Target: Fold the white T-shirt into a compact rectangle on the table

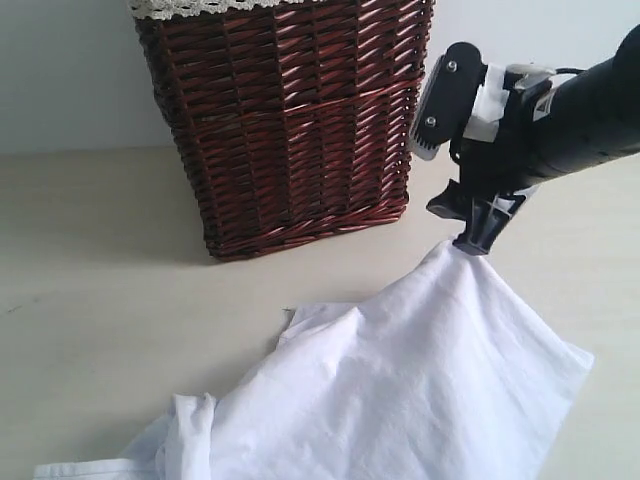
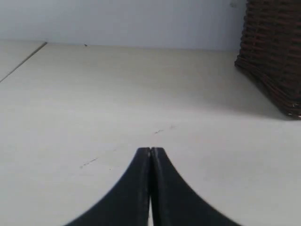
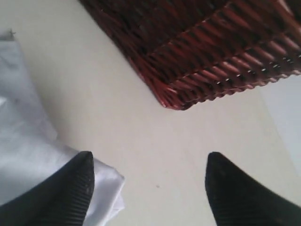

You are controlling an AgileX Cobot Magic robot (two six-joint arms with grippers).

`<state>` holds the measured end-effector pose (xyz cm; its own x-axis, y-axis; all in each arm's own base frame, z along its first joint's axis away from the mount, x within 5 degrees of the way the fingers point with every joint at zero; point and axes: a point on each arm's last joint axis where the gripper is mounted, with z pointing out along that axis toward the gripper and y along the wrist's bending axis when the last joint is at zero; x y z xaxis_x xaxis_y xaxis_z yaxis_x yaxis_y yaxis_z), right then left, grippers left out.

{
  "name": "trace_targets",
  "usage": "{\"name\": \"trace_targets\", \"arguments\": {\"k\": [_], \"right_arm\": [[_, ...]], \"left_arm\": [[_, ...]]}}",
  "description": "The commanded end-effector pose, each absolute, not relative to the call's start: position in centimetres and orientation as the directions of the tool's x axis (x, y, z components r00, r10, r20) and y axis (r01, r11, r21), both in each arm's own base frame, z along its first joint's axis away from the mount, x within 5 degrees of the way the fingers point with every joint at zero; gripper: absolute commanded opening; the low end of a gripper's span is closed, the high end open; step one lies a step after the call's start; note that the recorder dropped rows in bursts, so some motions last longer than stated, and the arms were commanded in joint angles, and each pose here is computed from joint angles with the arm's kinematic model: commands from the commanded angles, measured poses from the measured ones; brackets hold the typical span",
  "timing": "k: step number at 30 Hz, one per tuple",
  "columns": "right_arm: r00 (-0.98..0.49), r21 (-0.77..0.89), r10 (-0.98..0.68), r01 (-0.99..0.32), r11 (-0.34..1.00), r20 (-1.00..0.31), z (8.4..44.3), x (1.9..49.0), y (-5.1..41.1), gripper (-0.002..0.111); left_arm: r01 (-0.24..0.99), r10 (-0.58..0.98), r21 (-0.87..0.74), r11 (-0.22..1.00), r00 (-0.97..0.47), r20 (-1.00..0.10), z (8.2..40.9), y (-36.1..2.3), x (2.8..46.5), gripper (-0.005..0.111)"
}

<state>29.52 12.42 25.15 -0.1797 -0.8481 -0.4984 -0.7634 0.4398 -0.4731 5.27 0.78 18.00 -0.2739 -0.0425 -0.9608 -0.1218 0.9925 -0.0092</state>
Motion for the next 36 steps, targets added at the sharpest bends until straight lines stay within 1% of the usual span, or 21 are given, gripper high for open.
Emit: {"name": "trace_targets", "arguments": {"k": [1, 2, 4, 5, 6, 7, 8, 11, 15, 19, 21, 23, 25, 27, 29, 34, 36], "right_arm": [[-0.177, -0.419, -0.732, -0.722, 0.551, -0.657, 28.8, 27.6, 12.7, 0.066], [-0.139, -0.402, -0.736, -0.763, 0.506, -0.662, 29.7, 26.4, 13.1, 0.066], [0.004, -0.355, -0.781, -0.892, 0.279, -0.624, 30.2, 23.3, 14.2, 0.066], [0.114, -0.29, -0.789, -0.953, 0.084, -0.603, 30.0, 21.4, 14.7, 0.066], [0.218, -0.2, -0.768, -0.973, -0.119, -0.603, 29.6, 19.3, 15.0, 0.066], [0.304, -0.142, -0.728, -0.951, -0.276, -0.615, 29.2, 17.9, 15.0, 0.066], [0.35, -0.096, -0.689, -0.921, -0.379, -0.635, 28.6, 16.7, 15.2, 0.066], [0.416, -0.054, -0.646, -0.863, -0.502, -0.64, 25.5, 14.6, 15.1, 0.066], [0.54, -0.127, -0.619, -0.802, -0.583, -0.57, 20.3, 13.1, 14.5, 0.066], [0.515, -0.032, -0.668, -0.804, -0.594, -0.538, 16.7, 11.3, 13.9, 0.066], [0.5, 0.0, -0.682, -0.807, -0.591, -0.533, 15.9, 10.9, 13.7, 0.066], [0.494, -0.004, -0.699, -0.818, -0.575, -0.517, 15.4, 11.1, 13.6, 0.065], [0.494, -0.044, -0.729, -0.84, -0.541, -0.474, 14.6, 11.9, 13.7, 0.06], [0.492, -0.093, -0.761, -0.859, -0.503, -0.423, 13.8, 13.0, 13.8, 0.053], [0.488, -0.103, -0.779, -0.866, -0.49, -0.394, 13.2, 13.5, 13.9, 0.046], [0.466, -0.035, -0.794, -0.869, -0.494, -0.391, 11.9, 13.5, 13.9, 0.032], [0.467, -0.039, -0.794, -0.869, -0.493, -0.389, 11.9, 13.6, 13.9, 0.021]], "left_arm": [[-0.124, -0.039, -0.007, 0.992, -0.263, -0.964, 18.1, 0.8, 5.3, 0.0], [-0.124, -0.039, -0.007, 0.992, -0.263, -0.964, 18.1, 0.8, 5.3, 0.0], [-0.124, -0.039, -0.007, 0.992, -0.263, -0.964, 18.1, 0.8, 5.3, 0.0], [-0.124, -0.039, -0.007, 0.992, -0.263, -0.964, 18.1, 0.8, 5.3, 0.0], [-0.124, -0.039, -0.007, 0.992, -0.263, -0.964, 18.1, 0.8, 5.3, 0.0], [-0.124, -0.039, -0.007, 0.992, -0.263, -0.964, 18.1, 0.8, 5.3, 0.0], [-0.124, -0.039, -0.007, 0.992, -0.263, -0.964, 18.1, 0.8, 5.3, 0.0], [-0.124, -0.039, -0.007, 0.992, -0.263, -0.964, 18.1, 0.8, 5.3, 0.0], [-0.124, -0.039, -0.007, 0.992, -0.263, -0.964, 18.1, 0.8, 5.3, 0.0], [-0.124, -0.039, -0.007, 0.992, -0.263, -0.964, 18.1, 0.8, 5.3, 0.0], [-0.124, -0.039, -0.007, 0.992, -0.263, -0.964, 18.1, 0.8, 5.3, 0.0], [-0.124, -0.039, -0.007, 0.992, -0.263, -0.964, 18.1, 0.8, 5.3, 0.0], [-0.124, -0.039, -0.007, 0.992, -0.263, -0.964, 18.1, 0.8, 5.3, 0.0], [-0.124, -0.039, -0.007, 0.992, -0.263, -0.964, 18.1, 0.8, 5.3, 0.0], [-0.124, -0.039, -0.007, 0.992, -0.263, -0.964, 18.1, 0.8, 5.3, 0.0], [-0.124, -0.039, -0.007, 0.992, -0.263, -0.964, 18.1, 0.8, 5.3, 0.0], [-0.124, -0.039, -0.007, 0.992, -0.263, -0.964, 18.1, 0.8, 5.3, 0.0]]}}
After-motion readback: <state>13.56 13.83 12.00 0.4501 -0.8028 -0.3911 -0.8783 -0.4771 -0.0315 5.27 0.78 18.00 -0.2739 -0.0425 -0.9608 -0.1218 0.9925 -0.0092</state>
